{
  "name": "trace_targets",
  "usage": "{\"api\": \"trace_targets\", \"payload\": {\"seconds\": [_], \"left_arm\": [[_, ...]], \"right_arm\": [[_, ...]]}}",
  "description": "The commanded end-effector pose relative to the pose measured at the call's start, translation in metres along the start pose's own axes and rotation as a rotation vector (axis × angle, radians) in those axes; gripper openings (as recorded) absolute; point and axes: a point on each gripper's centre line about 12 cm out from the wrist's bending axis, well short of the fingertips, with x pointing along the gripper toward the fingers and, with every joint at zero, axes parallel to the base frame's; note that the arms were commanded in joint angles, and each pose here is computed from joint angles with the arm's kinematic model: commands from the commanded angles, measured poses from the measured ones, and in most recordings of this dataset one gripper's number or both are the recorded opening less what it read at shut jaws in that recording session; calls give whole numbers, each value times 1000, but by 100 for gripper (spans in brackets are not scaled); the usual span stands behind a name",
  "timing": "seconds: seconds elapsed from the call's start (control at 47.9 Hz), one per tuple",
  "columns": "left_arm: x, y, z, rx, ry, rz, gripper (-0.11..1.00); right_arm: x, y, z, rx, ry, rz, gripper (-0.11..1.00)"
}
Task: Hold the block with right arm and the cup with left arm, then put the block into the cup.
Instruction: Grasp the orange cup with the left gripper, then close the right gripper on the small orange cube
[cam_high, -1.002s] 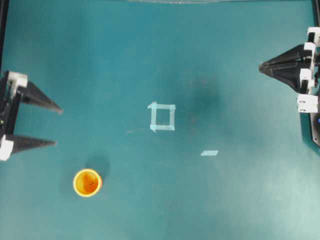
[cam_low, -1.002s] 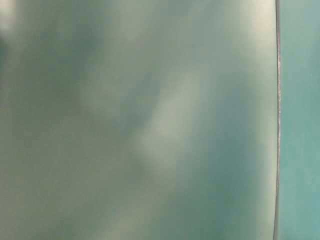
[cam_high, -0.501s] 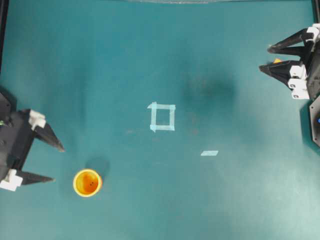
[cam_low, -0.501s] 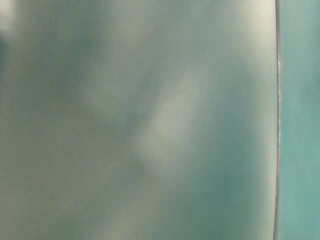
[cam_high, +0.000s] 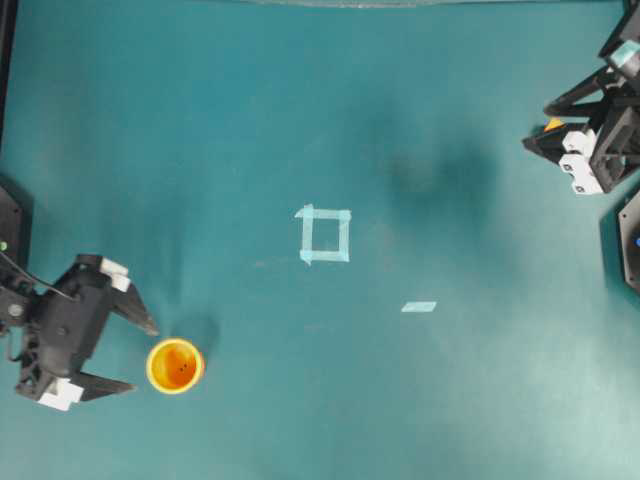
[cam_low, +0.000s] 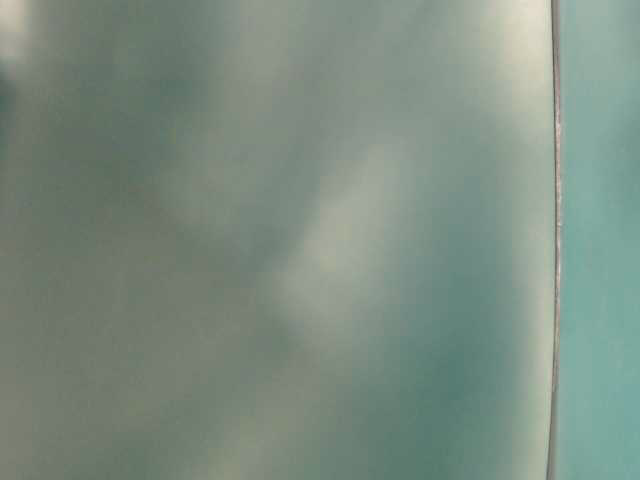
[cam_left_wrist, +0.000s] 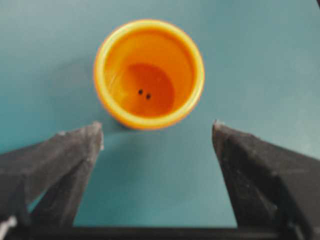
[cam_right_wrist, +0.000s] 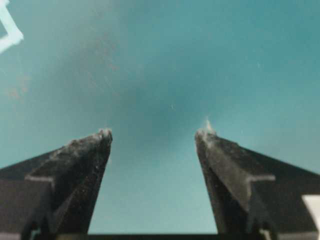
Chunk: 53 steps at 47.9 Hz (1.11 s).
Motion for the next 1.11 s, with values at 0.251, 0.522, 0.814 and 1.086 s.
{"api": "trace_targets", "payload": {"seconds": [0.251,0.522,0.814,1.086], "left_arm": [[42,-1,-5,7,-20,-10,88],[59,-2,4,20,-75,-18,88],[66,11,4,6,-51,17,87],[62,16,-9,3,45,39,68]], "right_arm": [[-1,1,12,3,-22,0,67],[-1,1,12,2,-21,-1,67],[0,1,12,4,-20,-4,67],[0,-7,13,-11,-21,-43,67]]}}
